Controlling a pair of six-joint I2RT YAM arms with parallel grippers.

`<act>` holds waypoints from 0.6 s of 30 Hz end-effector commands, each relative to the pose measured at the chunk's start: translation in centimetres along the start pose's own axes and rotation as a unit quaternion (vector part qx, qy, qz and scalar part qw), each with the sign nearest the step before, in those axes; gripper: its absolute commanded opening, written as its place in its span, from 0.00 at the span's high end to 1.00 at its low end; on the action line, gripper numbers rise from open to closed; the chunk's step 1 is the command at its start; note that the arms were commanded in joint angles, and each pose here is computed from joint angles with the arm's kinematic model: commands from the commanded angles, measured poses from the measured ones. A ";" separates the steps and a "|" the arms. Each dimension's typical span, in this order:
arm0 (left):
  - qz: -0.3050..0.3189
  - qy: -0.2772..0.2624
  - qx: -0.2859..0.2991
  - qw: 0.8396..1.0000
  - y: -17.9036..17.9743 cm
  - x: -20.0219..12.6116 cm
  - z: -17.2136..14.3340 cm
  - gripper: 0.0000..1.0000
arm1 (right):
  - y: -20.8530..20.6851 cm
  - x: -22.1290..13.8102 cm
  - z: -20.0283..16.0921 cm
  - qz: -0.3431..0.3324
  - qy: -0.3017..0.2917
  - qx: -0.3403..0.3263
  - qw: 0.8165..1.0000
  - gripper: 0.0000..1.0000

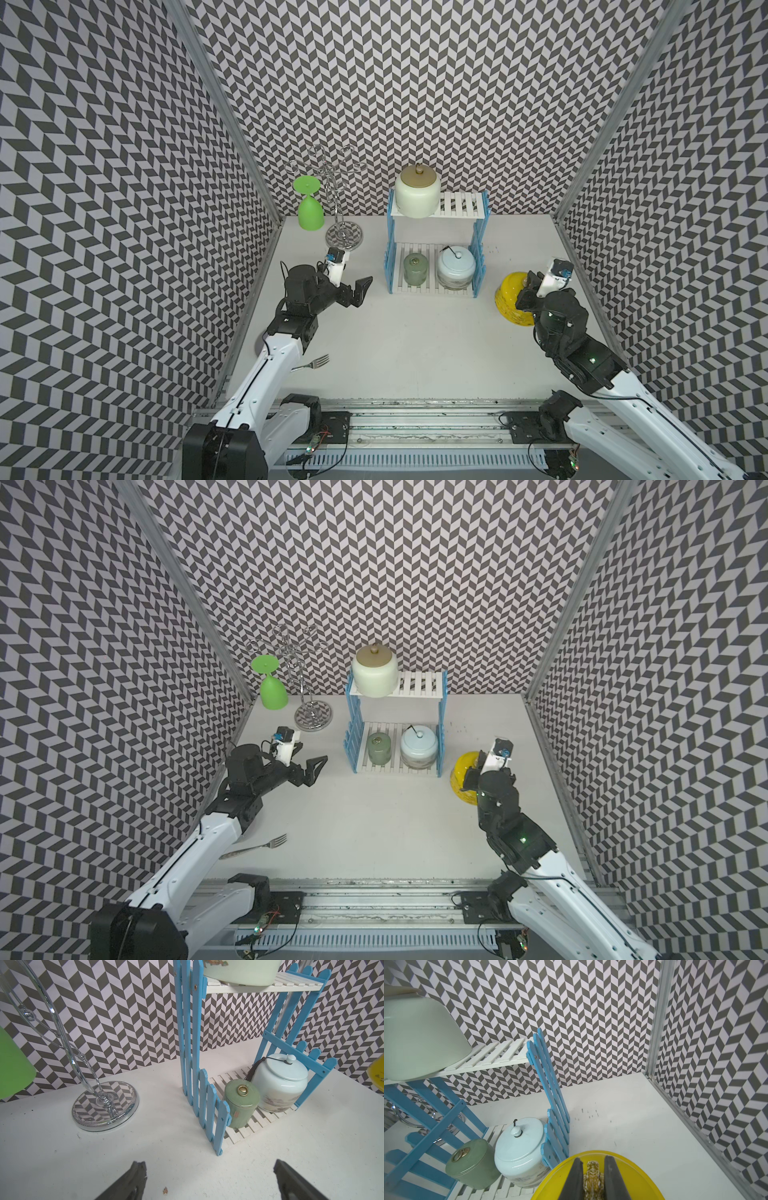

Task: Remove the tea canisters from the shelf
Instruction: Place the tea canister at the center of the board.

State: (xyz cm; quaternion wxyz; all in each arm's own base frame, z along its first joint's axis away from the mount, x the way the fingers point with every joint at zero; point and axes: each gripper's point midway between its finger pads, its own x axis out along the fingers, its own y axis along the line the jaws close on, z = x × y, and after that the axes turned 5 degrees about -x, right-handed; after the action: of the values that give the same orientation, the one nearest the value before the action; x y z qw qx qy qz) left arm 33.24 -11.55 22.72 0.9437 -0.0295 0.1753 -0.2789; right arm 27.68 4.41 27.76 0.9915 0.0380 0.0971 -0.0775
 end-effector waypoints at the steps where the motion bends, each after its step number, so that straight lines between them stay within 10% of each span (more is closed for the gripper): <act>1: 0.002 -0.010 0.007 1.000 0.2 0.0 0.2 0.00 | -1.2 -1.0 2.8 -0.017 -0.056 0.112 0.992 1.00; 18: 0.004 -0.005 0.003 1.000 0.5 0.3 0.0 0.00 | -3.9 -0.3 -4.5 -0.081 -0.024 0.114 0.990 1.00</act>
State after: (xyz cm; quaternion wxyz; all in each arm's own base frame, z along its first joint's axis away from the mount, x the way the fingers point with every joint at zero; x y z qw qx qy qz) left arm 33.55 -11.36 22.39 0.9440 -0.0307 0.1787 -0.2757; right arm 25.22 1.17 19.24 0.9745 0.0703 0.1432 -0.1579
